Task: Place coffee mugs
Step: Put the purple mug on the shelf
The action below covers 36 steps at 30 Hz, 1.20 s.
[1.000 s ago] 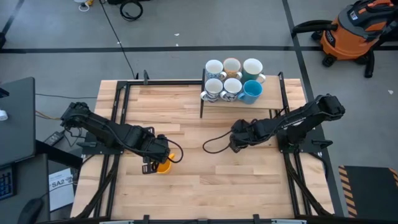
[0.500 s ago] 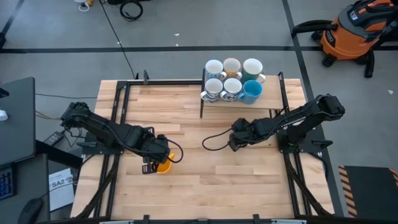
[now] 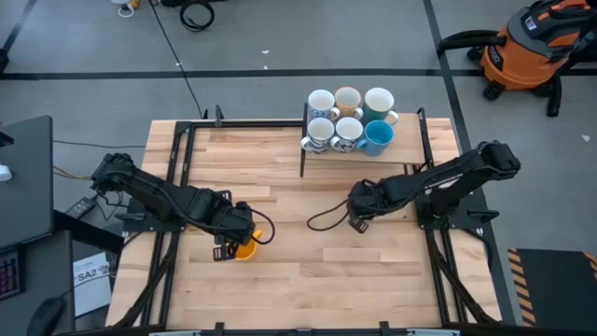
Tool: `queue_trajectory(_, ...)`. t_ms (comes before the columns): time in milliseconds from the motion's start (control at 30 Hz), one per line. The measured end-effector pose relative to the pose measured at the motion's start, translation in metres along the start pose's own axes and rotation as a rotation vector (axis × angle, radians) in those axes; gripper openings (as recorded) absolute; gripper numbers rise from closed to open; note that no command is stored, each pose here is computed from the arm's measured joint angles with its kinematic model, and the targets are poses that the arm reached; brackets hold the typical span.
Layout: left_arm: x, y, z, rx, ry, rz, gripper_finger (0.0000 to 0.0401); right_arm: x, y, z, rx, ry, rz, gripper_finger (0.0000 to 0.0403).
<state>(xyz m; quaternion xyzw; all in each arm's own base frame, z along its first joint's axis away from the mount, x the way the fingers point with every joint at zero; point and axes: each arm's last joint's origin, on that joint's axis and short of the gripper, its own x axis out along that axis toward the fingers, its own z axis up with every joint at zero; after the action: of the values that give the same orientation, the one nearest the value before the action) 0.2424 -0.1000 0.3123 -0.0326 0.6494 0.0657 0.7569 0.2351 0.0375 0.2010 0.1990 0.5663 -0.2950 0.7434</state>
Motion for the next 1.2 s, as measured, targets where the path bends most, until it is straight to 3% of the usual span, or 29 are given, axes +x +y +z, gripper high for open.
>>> queue_trajectory(400,0.000,0.000,0.000,0.000,0.000,0.000,0.0114,-0.081,-0.008,0.015,-0.198,0.120,0.038,0.0028)
queue_trajectory(600,0.000,0.000,0.000,0.000,-0.001,0.000,0.0114,-0.129,-0.016,0.028,-0.233,0.106,0.054,0.0029)
queue_trajectory(933,0.000,0.000,0.000,0.000,-0.001,-0.001,0.0114,-0.191,-0.036,0.047,-0.215,-0.035,0.165,0.0029)
queue_trajectory(1200,0.000,0.000,0.000,0.000,-0.001,-0.001,0.0114,-0.223,-0.061,0.058,-0.238,-0.178,0.200,0.0029)
